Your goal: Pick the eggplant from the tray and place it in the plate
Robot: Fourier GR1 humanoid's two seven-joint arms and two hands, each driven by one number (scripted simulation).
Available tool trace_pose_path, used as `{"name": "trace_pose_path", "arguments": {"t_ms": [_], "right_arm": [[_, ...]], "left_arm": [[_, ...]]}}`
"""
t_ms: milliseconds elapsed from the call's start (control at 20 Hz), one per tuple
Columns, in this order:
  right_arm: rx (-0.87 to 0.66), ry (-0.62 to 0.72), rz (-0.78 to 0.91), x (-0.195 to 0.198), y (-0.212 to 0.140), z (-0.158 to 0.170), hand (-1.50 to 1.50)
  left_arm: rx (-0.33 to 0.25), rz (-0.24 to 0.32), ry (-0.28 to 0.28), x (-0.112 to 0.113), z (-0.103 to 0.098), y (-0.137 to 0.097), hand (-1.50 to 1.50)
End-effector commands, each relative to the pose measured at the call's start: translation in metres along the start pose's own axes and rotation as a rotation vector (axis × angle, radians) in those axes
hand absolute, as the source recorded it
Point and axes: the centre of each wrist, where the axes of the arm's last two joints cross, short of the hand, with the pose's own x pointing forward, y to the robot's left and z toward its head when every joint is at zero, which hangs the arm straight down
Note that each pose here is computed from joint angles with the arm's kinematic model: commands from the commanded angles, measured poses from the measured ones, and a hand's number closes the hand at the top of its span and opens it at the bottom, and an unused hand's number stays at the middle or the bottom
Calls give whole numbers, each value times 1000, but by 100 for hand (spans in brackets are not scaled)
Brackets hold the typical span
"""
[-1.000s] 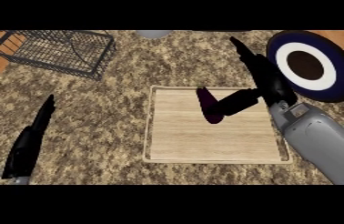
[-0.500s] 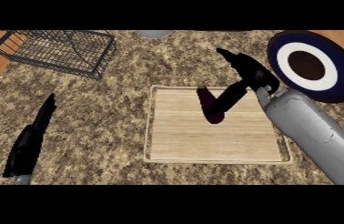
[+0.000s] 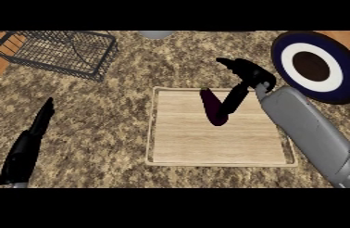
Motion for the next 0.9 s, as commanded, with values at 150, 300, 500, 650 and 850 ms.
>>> {"name": "trace_pose_path", "arguments": {"t_ms": [150, 300, 500, 650, 850], "right_arm": [[93, -4, 21, -13, 10, -25, -150], [132, -2, 20, -22, 26, -26, -150], [140, 27, 33, -25, 44, -39, -150], [116, 27, 42, -13, 36, -32, -150], [127, 32, 26, -26, 58, -40, -150]], "left_arm": [[9, -10, 0, 0, 2, -1, 0], [22, -5, -4, 4, 6, 3, 0], [13, -6, -5, -10, 3, 0, 0], [1, 11, 6, -15, -3, -17, 0], [-1, 4, 4, -16, -13, 10, 0]]}}
